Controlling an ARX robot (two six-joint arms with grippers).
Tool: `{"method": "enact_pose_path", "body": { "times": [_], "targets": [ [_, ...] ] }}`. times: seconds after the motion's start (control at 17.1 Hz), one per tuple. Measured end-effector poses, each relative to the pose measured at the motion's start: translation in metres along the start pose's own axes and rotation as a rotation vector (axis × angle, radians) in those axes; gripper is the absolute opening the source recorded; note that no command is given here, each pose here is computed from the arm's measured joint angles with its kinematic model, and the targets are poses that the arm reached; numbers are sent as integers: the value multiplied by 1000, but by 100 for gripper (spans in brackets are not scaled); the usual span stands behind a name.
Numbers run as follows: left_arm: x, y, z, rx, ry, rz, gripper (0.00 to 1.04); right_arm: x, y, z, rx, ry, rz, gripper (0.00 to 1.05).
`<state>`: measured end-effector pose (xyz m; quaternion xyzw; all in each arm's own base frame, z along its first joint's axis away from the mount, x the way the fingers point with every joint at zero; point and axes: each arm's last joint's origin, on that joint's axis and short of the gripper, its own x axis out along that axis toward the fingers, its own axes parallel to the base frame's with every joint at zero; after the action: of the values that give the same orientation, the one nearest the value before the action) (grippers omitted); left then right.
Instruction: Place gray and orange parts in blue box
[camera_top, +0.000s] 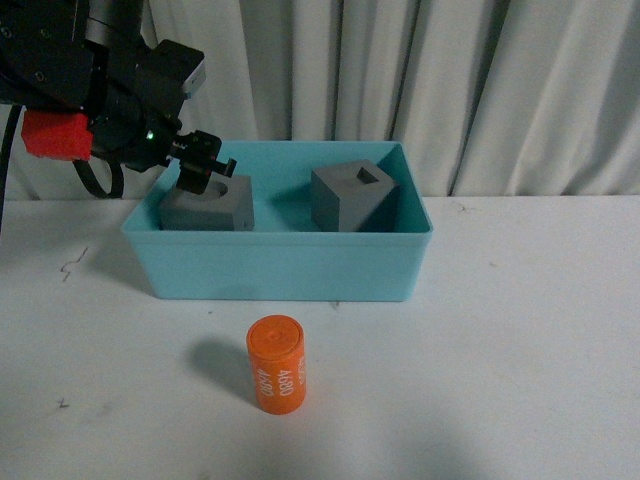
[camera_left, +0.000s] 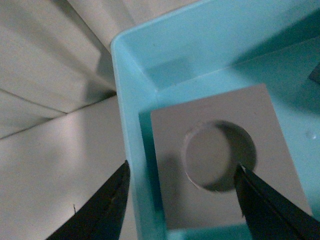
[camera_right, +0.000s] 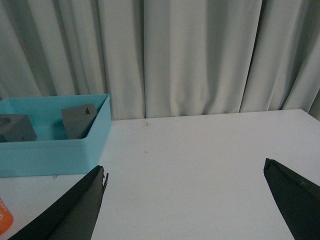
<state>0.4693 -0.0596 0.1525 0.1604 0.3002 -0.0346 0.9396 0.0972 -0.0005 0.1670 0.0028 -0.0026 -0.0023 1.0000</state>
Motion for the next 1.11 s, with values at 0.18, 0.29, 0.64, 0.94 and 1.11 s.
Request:
{"method": "enact_pose_path", "body": {
  "times": [0.18, 0.29, 0.64, 0.94, 1.11],
  "targets": [
    [-202, 49, -38, -542, 81, -427, 98, 0, 0, 0, 0, 0, 0, 98],
    [-271, 22, -154, -578, 126, -278, 95, 0, 0, 0, 0, 0, 0, 98],
    [-289, 13, -173, -346, -627, 67, 36, 0, 0, 0, 0, 0, 0, 98],
    [-292, 8, -189, -343, -610, 66, 2, 0, 0, 0, 0, 0, 0, 98],
    [-293, 6, -196, -342, -639, 70, 2, 0, 0, 0, 0, 0, 0, 98]
  ]
}}
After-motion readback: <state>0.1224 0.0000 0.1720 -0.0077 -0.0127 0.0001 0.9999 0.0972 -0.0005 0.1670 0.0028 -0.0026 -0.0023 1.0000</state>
